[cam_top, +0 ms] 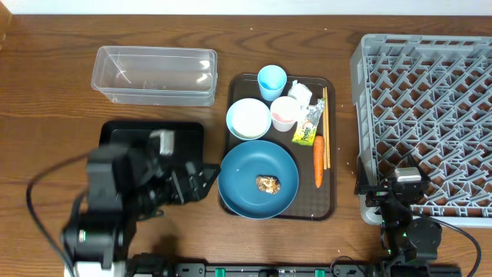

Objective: Sort waste into correct bins and load items into the dishwasher rack
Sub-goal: 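Move the left gripper over the blue plate's near rim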

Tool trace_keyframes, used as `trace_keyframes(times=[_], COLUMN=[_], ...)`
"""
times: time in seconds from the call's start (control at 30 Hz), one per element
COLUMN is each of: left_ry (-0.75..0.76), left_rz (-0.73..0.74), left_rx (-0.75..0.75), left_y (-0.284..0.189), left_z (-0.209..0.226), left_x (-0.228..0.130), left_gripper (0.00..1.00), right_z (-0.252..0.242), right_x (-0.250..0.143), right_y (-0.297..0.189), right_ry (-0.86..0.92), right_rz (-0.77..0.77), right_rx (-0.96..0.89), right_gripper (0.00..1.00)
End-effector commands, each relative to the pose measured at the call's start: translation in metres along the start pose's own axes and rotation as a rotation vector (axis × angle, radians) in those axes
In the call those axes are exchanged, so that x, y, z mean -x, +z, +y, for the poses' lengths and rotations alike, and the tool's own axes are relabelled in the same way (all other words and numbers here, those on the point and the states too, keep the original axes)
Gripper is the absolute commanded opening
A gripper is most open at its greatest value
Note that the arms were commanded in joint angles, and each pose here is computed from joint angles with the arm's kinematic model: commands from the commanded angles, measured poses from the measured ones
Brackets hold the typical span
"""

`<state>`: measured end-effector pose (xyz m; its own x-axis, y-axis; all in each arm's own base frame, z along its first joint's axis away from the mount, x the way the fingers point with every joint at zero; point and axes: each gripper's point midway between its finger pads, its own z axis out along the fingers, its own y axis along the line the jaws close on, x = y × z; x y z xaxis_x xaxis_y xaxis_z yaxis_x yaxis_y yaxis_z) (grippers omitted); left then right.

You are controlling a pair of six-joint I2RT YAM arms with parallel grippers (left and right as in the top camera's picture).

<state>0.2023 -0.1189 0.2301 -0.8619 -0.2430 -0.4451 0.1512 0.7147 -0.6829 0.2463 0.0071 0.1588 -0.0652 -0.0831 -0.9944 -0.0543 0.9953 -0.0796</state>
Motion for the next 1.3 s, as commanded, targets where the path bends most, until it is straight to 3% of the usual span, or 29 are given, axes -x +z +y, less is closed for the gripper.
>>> trace_keyframes(times=[0.0,0.13,0.27,0.47,0.7,0.8,1.1,1.27], left_ry=[0.129,0.222,0.284,0.388,0.294,0.219,0.248,0.218], left_rz=[0.074,0.184,0.195,0.219,0.236,0.289,0.475,0.495], left_rx=[0.096,0.149,0.276,0.187,0.126,0.174,0.293,0.400], left_y=[0.009,0.036,0.058,0.086,0.106,0.122,0.169,0.181], left_z=[-0.007,-0.027,-0.028,-0.061,-0.085,-0.079,-0.052,-0.032], left_x=[0.013,0.005,0.000,-0.015,-0.029,-0.044,-0.094,-0.106], left_gripper=[0.98,0.98,0.98,0.98,0.98,0.98,0.98,0.98], right_z=[-0.003,-0.003,-0.003,-0.003,-0.003,-0.003,-0.003,-0.003], right_x=[-0.001,-0.001,-0.001,-0.001,-0.001,-0.001,-0.001,-0.001], right_y=[0.000,0.000,0.000,0.000,0.000,0.000,0.000,0.000], right_ry=[0.009,0.009,0.009,0.009,0.009,0.009,0.009,0.009], right_rz=[0.001,0.001,0.001,0.001,0.001,0.001,0.001,0.001], right_rx=[-0.015,-0.015,-0.015,-0.015,-0.015,-0.015,-0.015,-0.015], right_gripper=[0.99,0.99,0.99,0.99,0.99,0.99,0.99,0.99])
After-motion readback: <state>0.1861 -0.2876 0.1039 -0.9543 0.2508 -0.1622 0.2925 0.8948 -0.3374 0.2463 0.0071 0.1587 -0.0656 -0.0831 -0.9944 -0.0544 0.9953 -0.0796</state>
